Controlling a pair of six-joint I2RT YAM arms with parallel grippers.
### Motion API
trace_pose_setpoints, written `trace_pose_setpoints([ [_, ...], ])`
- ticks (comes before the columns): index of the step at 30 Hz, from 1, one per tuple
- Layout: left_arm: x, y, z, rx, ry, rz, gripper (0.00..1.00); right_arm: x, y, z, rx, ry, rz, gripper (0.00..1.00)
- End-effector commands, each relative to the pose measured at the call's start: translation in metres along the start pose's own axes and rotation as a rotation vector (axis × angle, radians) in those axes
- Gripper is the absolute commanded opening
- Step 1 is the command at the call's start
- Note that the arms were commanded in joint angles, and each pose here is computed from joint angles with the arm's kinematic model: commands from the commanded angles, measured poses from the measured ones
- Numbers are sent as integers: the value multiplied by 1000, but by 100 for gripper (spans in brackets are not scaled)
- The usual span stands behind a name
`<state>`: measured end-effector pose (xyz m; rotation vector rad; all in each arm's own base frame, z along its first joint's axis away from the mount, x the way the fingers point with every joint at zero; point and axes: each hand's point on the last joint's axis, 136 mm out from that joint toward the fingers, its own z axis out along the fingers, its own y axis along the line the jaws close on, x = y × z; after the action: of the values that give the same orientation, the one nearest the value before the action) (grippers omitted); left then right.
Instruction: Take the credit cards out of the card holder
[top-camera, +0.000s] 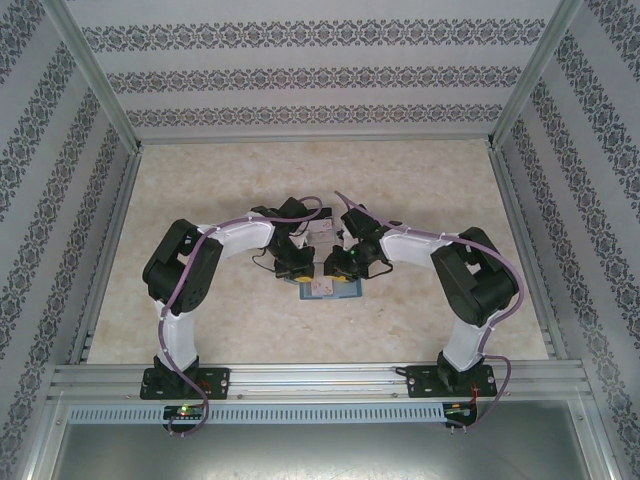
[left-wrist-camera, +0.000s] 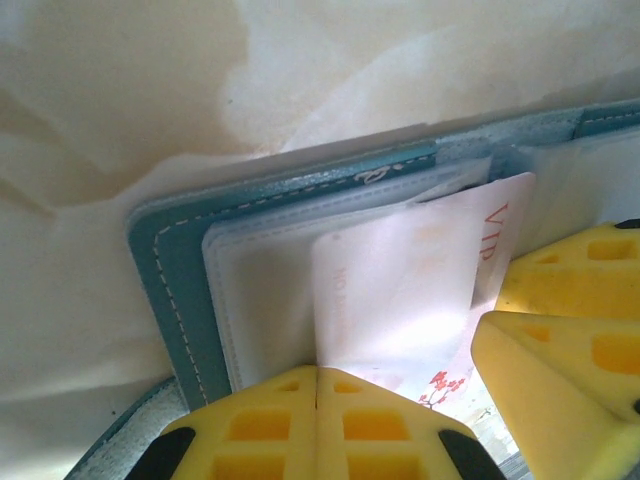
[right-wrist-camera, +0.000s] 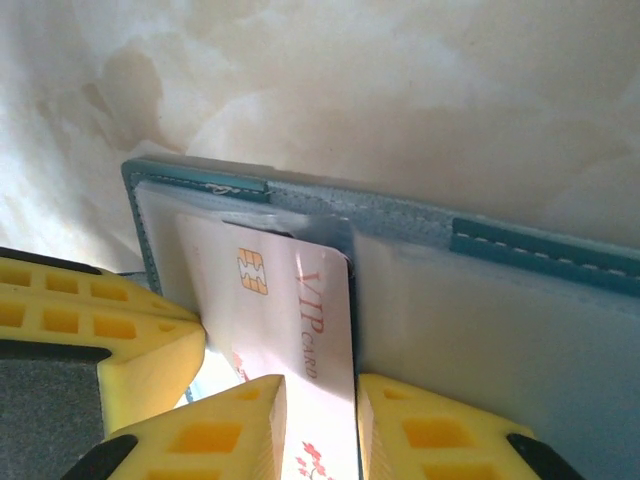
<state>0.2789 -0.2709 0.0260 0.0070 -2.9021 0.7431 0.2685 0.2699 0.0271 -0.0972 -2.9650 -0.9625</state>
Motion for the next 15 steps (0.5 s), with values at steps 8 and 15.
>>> trace_pose_setpoints([
  [8,13,23,11,-101,57,-21,0,1,18,-12,-154,-15,6,23],
  [15,13,23,10,-101,56,-19,0,-3,23,-17,-228,-32,19,20],
])
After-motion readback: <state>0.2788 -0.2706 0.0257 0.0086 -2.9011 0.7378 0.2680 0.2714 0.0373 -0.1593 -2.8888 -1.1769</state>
